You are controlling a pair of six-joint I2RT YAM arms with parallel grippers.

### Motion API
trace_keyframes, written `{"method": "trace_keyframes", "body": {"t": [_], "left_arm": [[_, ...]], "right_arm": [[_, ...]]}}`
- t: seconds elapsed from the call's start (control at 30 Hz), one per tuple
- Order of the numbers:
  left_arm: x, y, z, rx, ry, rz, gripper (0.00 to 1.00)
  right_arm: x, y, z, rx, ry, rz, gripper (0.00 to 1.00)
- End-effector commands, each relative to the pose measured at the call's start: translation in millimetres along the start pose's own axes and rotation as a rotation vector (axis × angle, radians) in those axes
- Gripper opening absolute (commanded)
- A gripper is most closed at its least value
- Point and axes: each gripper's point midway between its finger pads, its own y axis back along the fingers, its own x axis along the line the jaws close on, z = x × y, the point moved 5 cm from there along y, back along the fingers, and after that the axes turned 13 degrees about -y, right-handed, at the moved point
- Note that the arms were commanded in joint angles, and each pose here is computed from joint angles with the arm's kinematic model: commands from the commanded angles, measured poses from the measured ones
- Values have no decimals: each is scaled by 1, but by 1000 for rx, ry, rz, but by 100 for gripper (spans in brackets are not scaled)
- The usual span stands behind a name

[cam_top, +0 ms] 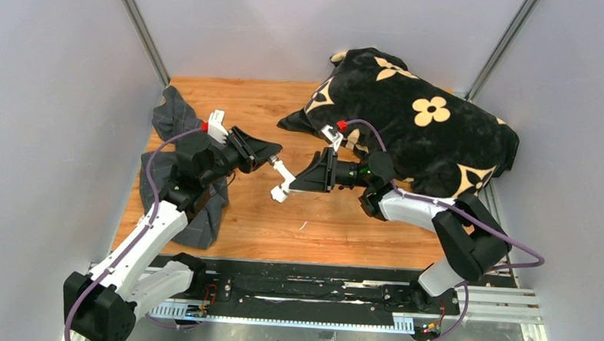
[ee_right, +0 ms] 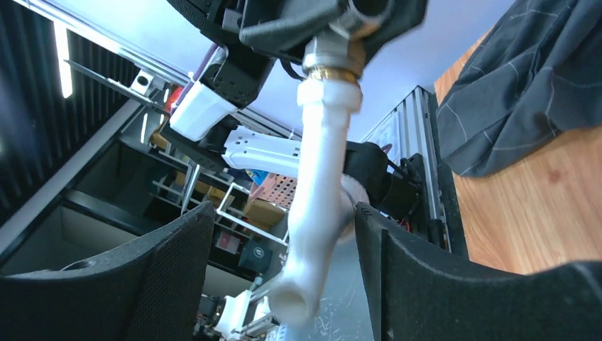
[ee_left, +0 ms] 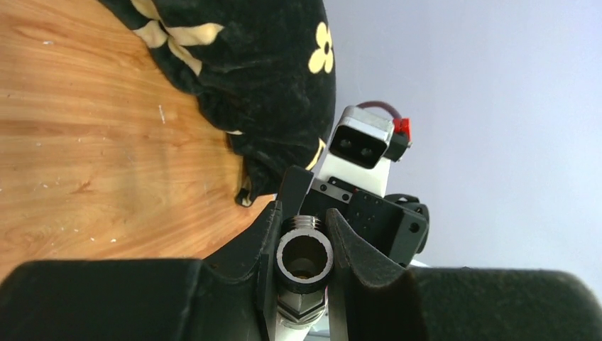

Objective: Install the water faucets

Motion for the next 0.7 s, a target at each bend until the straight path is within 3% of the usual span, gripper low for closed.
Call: {"method": "trace_keyframes", "body": {"t": [0.0,0.17,0.33,0.53,0.67], "left_arm": [[-8,6,2,-14,38,-11,0],[-11,11,7,-48,31,16,0],[-12,11,10,-69,42,22,0],[-14,10,16,-123,81,-2,0],[-14,12,22,-179,119,4,0]], "right_arm": [[8,22,-4,-39,37,19,71],[-10,45,-3,-137,114,-222,74],[-2,71,0,-273,303,-448,75],[7,78,-22,-478,473,-375,75],[7,54,-32,-505,518,-293,75]]}}
